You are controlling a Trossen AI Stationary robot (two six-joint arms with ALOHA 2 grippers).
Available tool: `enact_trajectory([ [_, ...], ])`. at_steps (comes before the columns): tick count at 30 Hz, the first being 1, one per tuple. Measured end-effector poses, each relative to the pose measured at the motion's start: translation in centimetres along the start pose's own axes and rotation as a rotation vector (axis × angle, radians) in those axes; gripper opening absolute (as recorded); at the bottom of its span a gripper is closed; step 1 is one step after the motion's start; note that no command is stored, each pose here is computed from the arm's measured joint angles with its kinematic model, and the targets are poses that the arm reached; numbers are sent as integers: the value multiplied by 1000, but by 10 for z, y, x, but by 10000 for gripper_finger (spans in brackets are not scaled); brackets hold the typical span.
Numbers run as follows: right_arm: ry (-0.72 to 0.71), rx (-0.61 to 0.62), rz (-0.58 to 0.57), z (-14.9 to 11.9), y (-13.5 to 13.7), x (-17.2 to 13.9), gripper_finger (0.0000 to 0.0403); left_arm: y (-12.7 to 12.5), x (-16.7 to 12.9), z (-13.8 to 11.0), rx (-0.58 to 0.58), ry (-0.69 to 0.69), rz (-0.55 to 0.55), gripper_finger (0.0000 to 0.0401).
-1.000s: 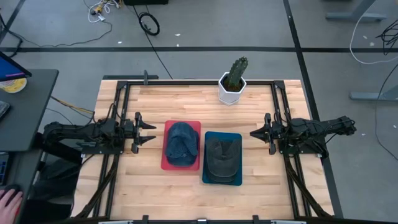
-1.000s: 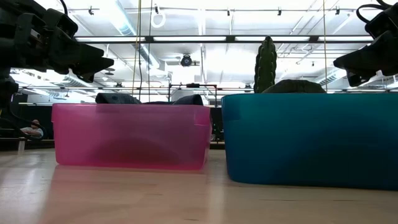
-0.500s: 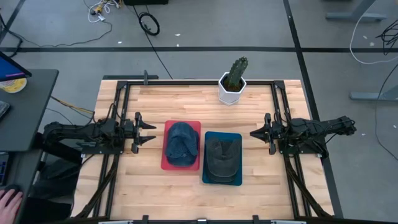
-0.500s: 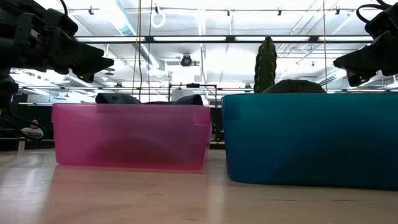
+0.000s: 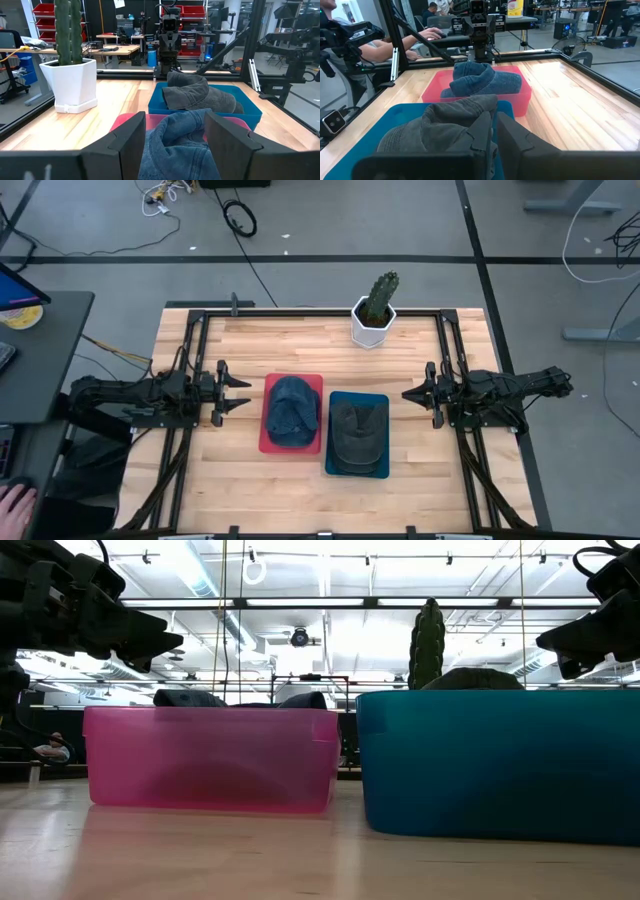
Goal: Pick & Place hat
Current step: Return to Home Position
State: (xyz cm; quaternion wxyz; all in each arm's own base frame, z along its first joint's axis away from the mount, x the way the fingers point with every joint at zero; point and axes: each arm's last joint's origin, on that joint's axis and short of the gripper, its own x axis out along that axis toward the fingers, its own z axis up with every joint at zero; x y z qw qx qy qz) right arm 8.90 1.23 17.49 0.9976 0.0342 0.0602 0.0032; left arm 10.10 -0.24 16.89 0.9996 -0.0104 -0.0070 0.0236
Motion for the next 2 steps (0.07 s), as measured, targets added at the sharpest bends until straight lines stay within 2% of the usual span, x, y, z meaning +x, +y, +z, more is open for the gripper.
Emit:
enact_trajectory([
  [2, 0, 0, 0, 0, 0, 0, 36, 0, 0, 0, 0, 0, 0, 206],
])
